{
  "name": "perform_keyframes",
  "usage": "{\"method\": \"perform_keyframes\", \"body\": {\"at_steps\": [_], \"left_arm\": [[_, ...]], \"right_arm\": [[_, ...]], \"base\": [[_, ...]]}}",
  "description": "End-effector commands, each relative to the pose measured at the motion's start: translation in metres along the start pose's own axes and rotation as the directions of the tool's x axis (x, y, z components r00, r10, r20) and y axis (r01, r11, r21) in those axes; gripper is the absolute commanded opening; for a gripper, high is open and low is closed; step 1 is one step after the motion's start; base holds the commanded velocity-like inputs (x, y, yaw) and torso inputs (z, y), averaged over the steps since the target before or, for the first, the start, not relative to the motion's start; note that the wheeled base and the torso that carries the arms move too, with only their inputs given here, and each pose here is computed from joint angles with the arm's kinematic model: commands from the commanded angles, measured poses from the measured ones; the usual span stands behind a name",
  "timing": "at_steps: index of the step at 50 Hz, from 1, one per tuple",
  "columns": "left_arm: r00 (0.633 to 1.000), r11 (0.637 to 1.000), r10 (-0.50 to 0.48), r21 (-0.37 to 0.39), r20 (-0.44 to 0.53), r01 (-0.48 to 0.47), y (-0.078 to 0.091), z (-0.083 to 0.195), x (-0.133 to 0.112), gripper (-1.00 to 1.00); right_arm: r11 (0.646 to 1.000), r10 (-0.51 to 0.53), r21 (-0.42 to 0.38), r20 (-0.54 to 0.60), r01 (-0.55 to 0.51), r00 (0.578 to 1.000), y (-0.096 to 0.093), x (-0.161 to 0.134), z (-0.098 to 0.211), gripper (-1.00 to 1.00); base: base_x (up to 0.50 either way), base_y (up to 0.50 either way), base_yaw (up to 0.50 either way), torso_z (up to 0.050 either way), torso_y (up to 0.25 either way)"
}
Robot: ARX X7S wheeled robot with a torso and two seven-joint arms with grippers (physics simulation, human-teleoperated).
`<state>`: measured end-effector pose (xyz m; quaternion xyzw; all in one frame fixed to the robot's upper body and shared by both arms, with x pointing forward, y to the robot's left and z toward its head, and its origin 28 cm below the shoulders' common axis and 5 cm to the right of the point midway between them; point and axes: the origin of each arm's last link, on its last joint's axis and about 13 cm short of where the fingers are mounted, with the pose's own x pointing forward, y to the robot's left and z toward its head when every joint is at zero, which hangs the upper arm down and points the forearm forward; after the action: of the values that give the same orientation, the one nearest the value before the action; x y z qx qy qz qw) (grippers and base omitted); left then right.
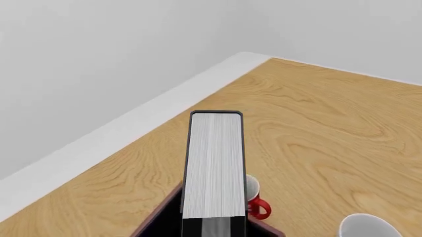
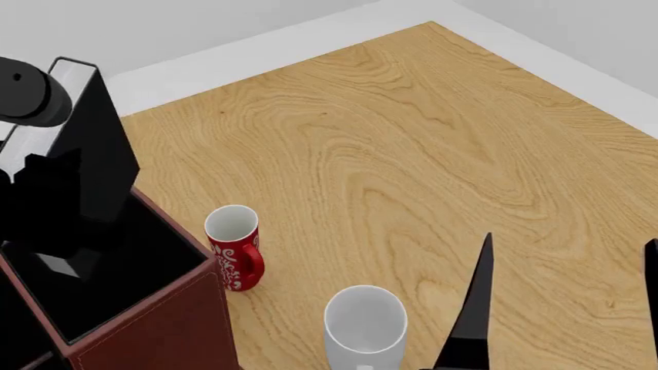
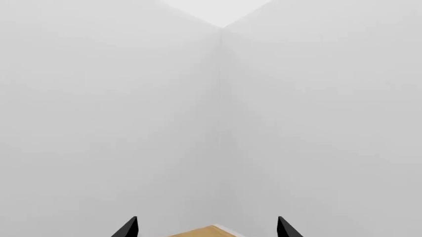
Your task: Pick up the book and place it in the right compartment of the caddy.
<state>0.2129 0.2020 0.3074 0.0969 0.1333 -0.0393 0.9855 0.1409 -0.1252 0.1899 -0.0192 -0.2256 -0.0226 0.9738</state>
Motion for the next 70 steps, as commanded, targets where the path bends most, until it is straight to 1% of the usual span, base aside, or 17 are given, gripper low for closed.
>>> {"method": "perform_keyframes", "body": {"at_steps": [1, 10, 16, 18, 25, 43, 51, 70], "left_arm": [[0.998, 0.997, 0.064, -0.046, 0.024, -0.063, 0.002, 0.002, 0.001, -1.00], [0.997, 0.996, 0.073, -0.056, 0.019, -0.072, -0.001, -0.001, 0.006, -1.00], [0.997, 0.994, 0.075, -0.079, 0.011, -0.074, -0.005, -0.006, 0.008, -1.00], [0.996, 0.993, 0.092, -0.071, 0.014, -0.091, -0.005, -0.007, 0.009, -1.00], [0.995, 0.992, 0.098, -0.082, -0.007, -0.099, -0.008, -0.016, 0.014, -1.00], [0.991, 0.988, 0.132, -0.080, -0.024, -0.134, -0.006, -0.025, 0.022, -1.00], [0.992, 0.989, 0.121, -0.083, -0.037, -0.124, -0.009, -0.028, 0.028, -1.00], [0.991, 0.988, 0.119, -0.086, -0.062, -0.124, -0.009, -0.037, 0.040, -1.00]], "right_arm": [[1.000, 0.004, 0.001, -0.001, -0.004, 1.000, 0.001, 0.000, -0.001, 1.00], [1.000, 0.002, 0.002, 0.000, -0.002, 1.000, 0.000, 0.000, 0.000, 1.00], [1.000, 0.004, 0.004, -0.002, -0.004, 1.000, 0.000, 0.000, -0.001, 1.00], [1.000, 0.005, 0.004, 0.000, -0.005, 1.000, 0.000, 0.000, 0.000, 1.00], [1.000, 0.004, 0.007, 0.004, -0.004, 1.000, 0.000, -0.001, 0.001, 1.00], [1.000, 0.006, 0.007, 0.004, -0.006, 1.000, 0.001, -0.001, 0.001, 1.00], [1.000, 0.005, 0.008, 0.003, -0.005, 1.000, 0.000, -0.001, 0.000, 1.00], [1.000, 0.010, 0.006, 0.001, -0.010, 1.000, 0.001, 0.000, -0.001, 1.00]], "base": [[0.00, 0.00, 0.00, 0.000, 0.010], [0.00, 0.00, 0.00, 0.000, 0.001], [0.00, 0.00, 0.00, 0.000, 0.000], [0.00, 0.00, 0.00, 0.000, 0.005], [0.00, 0.00, 0.00, 0.001, 0.001], [0.00, 0.00, 0.00, 0.000, 0.001], [0.00, 0.00, 0.00, 0.001, 0.001], [0.00, 0.00, 0.00, 0.000, 0.002]]}}
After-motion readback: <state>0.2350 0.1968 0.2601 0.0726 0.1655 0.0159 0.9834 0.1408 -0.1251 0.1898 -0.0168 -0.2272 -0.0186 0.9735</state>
